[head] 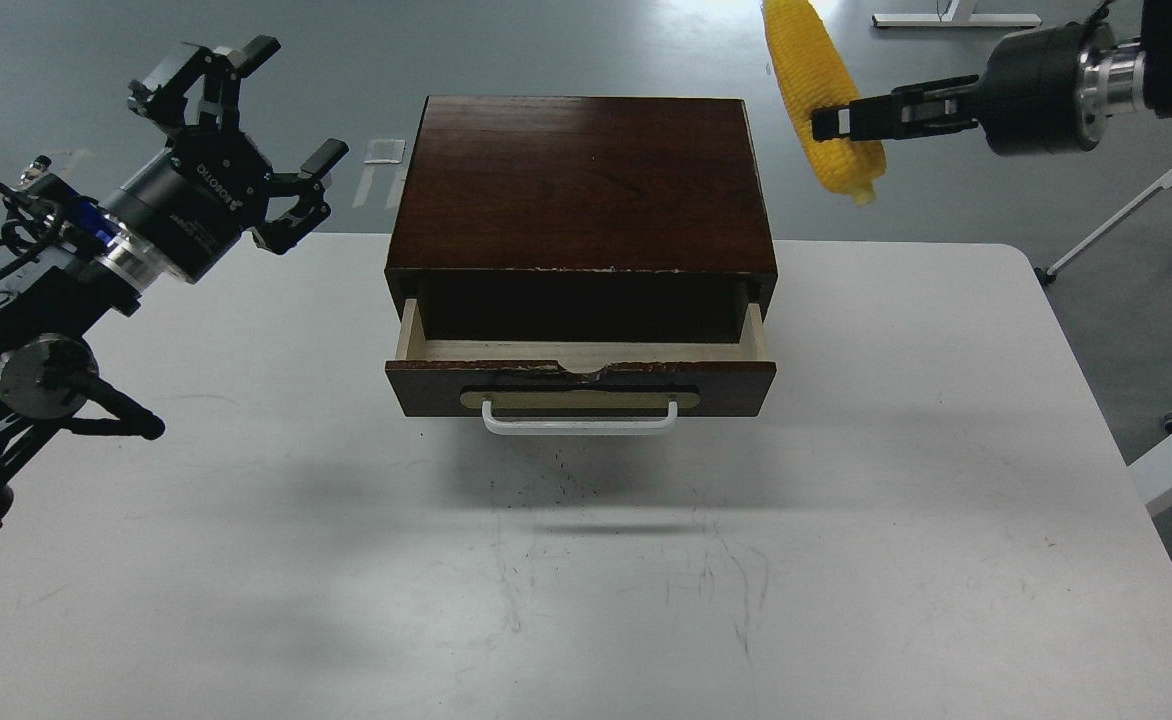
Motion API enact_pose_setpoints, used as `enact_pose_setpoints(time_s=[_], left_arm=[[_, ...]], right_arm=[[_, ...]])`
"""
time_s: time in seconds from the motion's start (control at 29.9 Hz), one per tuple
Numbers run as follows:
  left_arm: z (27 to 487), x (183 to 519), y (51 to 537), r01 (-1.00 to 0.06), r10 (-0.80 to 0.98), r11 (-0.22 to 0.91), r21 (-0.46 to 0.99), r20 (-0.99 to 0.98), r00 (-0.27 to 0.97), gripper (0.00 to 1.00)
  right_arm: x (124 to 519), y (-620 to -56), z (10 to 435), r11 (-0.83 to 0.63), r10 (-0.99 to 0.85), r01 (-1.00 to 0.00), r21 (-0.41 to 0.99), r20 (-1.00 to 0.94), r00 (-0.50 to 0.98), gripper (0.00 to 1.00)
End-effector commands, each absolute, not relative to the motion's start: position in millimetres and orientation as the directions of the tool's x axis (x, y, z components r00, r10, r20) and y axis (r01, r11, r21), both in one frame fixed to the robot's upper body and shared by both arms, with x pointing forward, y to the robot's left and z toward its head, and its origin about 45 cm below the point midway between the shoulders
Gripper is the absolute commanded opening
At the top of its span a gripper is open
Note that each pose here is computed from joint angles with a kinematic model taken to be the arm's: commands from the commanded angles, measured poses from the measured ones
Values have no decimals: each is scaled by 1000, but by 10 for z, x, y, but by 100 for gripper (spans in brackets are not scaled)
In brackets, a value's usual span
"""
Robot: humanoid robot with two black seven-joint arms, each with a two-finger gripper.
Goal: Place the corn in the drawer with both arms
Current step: 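Lift the corn cob and carry it over the open drawer, then lower the corn cob into the drawer and open the right gripper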
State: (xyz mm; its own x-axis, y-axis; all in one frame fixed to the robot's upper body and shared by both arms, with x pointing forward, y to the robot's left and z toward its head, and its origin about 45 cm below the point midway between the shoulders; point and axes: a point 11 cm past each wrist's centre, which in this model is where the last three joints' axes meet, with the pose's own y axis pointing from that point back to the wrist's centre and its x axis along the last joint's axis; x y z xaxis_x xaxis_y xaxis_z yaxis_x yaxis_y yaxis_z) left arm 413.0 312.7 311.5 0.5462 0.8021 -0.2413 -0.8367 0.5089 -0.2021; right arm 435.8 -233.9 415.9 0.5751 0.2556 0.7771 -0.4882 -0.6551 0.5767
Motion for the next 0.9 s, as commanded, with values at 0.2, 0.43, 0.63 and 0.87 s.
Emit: enact_pose_setpoints(time_s=[0.2, 0.43, 0.63, 0.87], left_arm=[[3174, 4112, 3140, -832, 801, 515, -206, -229, 553, 99], [3180, 4109, 3147, -832, 802, 515, -206, -227, 553, 99], [3176, 4106, 3153, -832, 802, 515, -205, -227, 552, 99], [3211, 4100, 3201, -832, 804, 515, -207, -218, 553, 99]], right_arm=[[4140, -1528, 4034, -563, 686, -384, 732, 673, 276, 11], [4108, -1274, 3897, -550, 797, -385, 741, 604, 23, 11], [4036, -1057, 3694, -553, 829, -342, 760, 543, -134, 12], [3973, -984, 3481, -523, 852, -302, 797, 500, -155, 13]])
